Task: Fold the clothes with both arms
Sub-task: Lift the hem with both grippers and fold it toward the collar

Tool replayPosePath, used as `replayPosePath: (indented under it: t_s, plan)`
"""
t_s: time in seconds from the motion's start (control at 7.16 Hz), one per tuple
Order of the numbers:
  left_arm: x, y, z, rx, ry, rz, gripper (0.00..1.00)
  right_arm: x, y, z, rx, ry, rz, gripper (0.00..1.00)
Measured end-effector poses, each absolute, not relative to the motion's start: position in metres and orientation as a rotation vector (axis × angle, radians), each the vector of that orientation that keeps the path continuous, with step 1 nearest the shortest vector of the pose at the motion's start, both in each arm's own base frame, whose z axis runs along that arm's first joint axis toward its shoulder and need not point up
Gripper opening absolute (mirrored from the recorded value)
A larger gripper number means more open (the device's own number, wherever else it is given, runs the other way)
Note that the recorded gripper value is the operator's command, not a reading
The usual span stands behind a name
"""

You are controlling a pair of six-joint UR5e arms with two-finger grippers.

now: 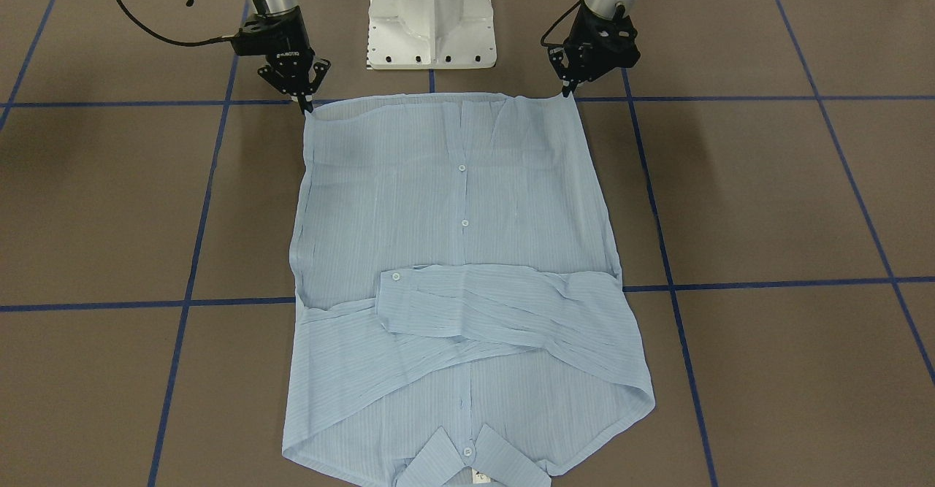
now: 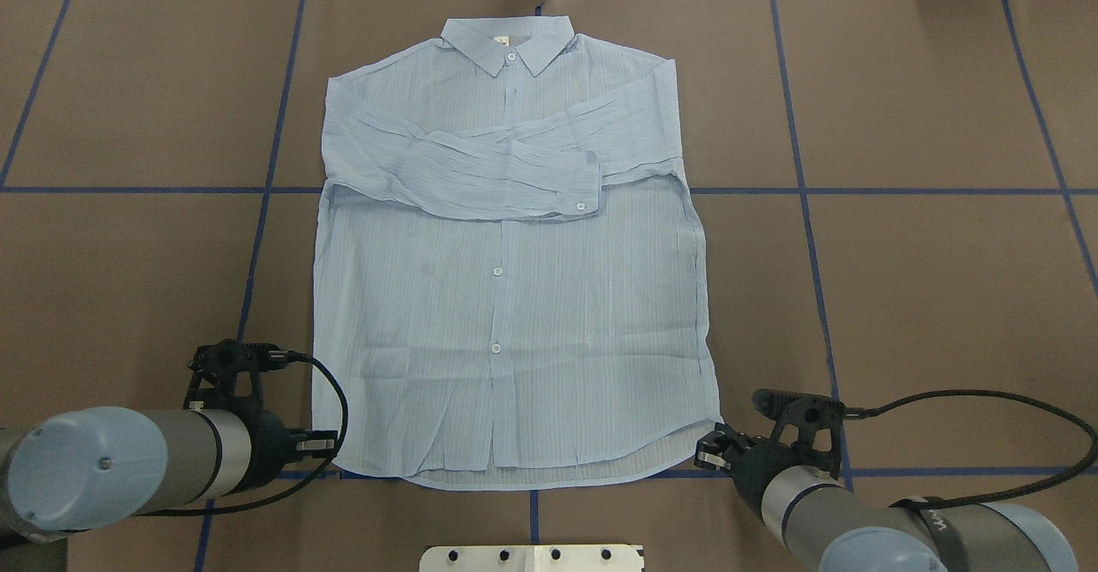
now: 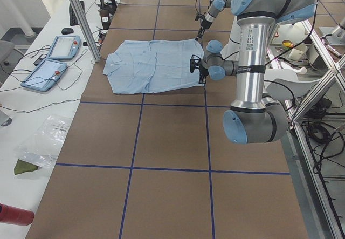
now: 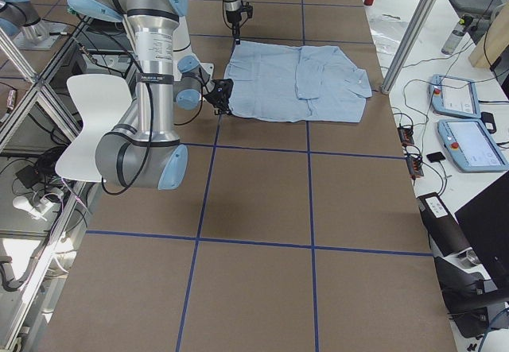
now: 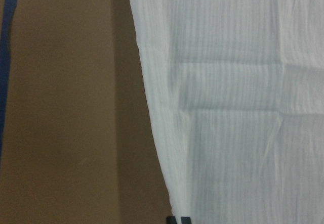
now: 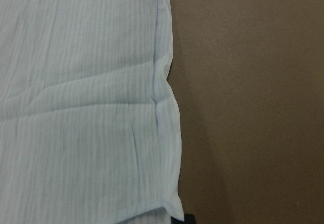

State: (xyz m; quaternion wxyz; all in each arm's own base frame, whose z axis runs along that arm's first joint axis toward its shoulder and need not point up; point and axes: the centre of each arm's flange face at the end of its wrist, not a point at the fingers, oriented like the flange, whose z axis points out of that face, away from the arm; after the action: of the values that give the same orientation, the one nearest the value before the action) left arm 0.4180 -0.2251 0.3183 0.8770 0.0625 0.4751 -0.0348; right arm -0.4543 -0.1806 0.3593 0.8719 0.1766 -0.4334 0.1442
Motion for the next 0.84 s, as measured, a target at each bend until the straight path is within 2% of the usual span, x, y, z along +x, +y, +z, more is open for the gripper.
replayPosePath:
  t_s: [0.56, 0.84]
  plan:
    - [0.297, -0.166, 0.184, 0.027, 1.235, 0.057, 0.00, -0.329, -0.153, 0.289, 0.208, -1.013, 0.210, 0.00]
    - [0.269, -0.168, 0.170, 0.007, 1.217, 0.060, 0.00, -0.296, -0.156, 0.254, 0.161, -1.031, 0.199, 0.00]
